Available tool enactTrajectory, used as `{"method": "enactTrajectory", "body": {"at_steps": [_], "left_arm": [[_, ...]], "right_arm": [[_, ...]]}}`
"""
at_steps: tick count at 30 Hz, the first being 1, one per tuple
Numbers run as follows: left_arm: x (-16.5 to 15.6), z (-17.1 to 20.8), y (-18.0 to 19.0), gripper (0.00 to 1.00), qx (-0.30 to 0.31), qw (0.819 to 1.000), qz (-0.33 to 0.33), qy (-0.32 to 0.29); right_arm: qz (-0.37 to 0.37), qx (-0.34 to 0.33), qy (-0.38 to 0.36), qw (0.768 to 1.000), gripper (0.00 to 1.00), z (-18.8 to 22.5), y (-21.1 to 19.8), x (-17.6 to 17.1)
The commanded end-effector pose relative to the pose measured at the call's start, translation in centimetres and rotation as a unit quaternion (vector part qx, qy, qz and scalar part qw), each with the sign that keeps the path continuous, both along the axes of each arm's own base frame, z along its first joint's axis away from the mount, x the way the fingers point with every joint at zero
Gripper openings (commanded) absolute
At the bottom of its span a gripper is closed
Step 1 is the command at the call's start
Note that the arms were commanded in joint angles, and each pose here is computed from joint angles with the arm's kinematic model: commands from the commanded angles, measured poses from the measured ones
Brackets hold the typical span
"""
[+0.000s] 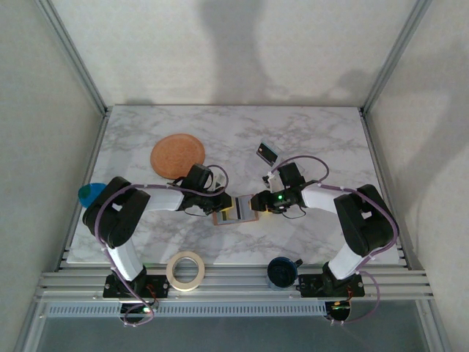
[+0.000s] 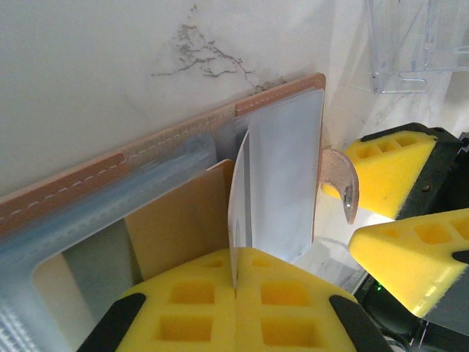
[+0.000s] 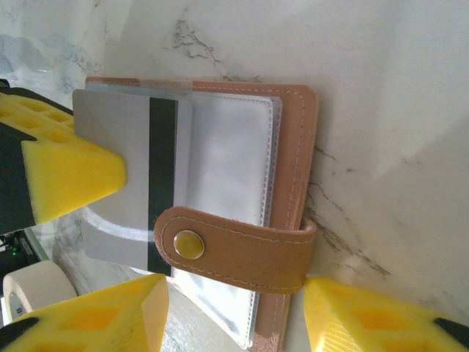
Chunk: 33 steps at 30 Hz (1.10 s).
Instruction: Put the credit cards into the card holder
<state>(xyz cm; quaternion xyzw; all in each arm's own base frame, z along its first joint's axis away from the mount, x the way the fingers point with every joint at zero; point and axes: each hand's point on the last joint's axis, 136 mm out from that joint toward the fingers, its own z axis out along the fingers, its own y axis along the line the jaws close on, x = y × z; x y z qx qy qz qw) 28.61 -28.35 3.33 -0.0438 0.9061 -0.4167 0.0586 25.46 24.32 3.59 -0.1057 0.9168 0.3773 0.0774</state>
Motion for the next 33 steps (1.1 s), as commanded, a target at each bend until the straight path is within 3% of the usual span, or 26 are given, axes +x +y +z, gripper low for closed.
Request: {"method": "enactTrajectory", "body": {"at_steps": [1,17,21,26,33], "left_arm": [[-0.4,-1.0,0.7,0.00,0.020,1.000,0.007,0.022],[-0.9,-1.4,-1.4,0.01,-0.003,1.000,0.006,0.023],[-0.8,-1.7,-1.0,0.09,0.014,1.000,0.014,0.018],[-0.5,-1.3,0.3,0.28,0.061,0.998,0.019,0.001],[0.1,0.2,1.8,0.35,0.104,0.994,0.038,-0.026]], "right_arm": [[0.002,0.002,-0.003,1.000,0.52,0.1,-0.3,-0.3],[0.003,0.023,-0.002,1.000,0.51,0.4,0.1,-0.5],[0.007,0.026,0.000,1.000,0.49,0.4,0.3,-0.4],[0.002,0.010,-0.023,1.000,0.49,1.1,-0.3,-0.3],[0.001,-0.074,-0.091,0.993,0.59,1.8,-1.2,-0.2]]}}
